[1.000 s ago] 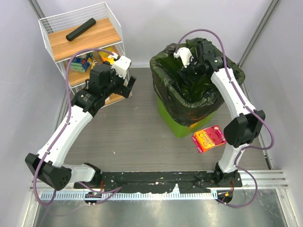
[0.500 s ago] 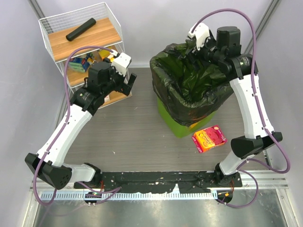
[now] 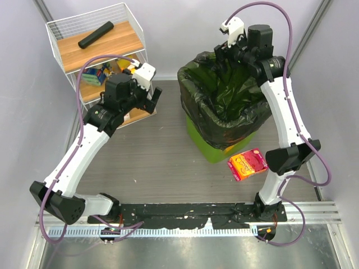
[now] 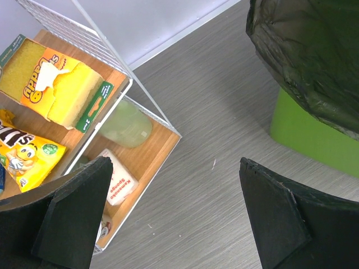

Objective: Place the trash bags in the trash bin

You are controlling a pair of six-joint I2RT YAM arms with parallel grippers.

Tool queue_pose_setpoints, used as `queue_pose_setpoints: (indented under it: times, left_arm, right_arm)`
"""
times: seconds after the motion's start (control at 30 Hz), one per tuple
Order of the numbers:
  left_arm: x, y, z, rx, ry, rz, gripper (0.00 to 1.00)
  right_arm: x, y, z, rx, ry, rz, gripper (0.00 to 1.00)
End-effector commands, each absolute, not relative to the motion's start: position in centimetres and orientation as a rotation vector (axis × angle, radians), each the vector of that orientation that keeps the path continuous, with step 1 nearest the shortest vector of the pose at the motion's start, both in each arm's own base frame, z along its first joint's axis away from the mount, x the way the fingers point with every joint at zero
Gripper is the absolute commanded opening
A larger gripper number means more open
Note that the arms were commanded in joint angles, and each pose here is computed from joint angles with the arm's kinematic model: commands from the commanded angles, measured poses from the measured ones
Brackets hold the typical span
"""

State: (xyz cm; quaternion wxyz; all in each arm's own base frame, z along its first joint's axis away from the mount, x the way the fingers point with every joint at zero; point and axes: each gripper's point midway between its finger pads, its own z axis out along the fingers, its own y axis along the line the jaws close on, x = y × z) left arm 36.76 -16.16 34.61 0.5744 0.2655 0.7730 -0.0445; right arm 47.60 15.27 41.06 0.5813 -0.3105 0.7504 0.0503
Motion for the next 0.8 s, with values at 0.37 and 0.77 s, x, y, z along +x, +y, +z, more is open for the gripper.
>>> queue_pose_setpoints:
  times: [0.37,0.77]
  left_arm:
    - [37.0,-16.4,35.6,0.6,1.758,-0.127,1.0]
    - [37.2,-16.5,34.8,0.606,1.769,-0.12,1.0]
  right_arm:
    - [50.0,15.8,45.8,-0.556,1.603,0.247,0.7]
    - [52.5,16.5,45.0,-0.526,1.596,0.274,0.63]
